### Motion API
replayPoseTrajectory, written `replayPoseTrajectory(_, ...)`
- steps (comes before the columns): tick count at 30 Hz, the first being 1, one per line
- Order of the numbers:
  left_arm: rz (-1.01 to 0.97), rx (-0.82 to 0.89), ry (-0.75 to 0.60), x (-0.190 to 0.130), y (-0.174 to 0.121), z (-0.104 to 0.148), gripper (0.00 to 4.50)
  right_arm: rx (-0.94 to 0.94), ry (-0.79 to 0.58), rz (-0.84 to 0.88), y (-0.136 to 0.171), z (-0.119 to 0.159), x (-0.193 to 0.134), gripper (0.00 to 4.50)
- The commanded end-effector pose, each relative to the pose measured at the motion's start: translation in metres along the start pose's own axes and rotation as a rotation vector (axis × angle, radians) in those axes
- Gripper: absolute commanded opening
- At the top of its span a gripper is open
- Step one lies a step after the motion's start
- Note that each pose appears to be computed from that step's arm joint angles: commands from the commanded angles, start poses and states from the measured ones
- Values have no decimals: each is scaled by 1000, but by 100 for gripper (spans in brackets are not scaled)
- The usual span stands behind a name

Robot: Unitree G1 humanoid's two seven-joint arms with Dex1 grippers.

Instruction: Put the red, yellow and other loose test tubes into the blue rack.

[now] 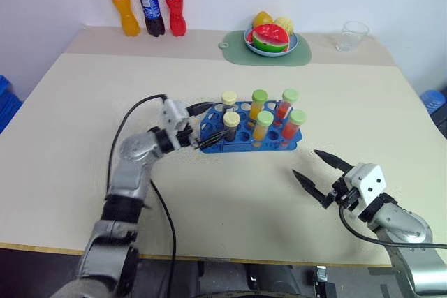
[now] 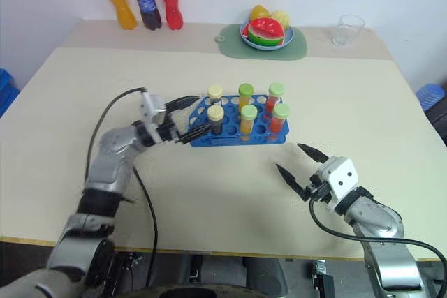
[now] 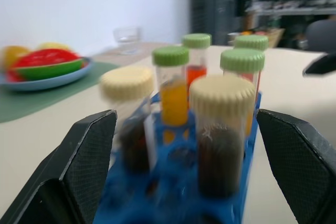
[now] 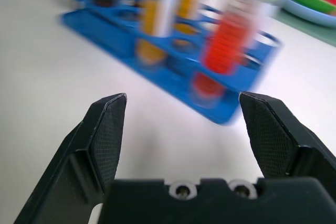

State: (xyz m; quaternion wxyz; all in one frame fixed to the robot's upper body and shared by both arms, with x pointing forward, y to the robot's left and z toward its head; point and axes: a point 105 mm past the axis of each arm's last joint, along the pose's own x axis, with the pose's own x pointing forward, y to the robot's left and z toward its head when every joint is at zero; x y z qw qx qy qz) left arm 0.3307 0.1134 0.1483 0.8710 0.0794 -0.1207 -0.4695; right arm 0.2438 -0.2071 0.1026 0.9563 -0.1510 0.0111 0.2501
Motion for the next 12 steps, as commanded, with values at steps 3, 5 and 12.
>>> replayPoseTrajectory(3,63,5,99,-56,-4,4,435,2,30,-53,-3,-2,-21,378)
replayPoseTrajectory(5,78,-2,131,-68,-8,3,435,16,39,-60,-4,-3,-28,378)
replayPoseTrajectory(12,95,-76,201,-91,-19,3,435,22,68,-59,-18,-6,-53,378)
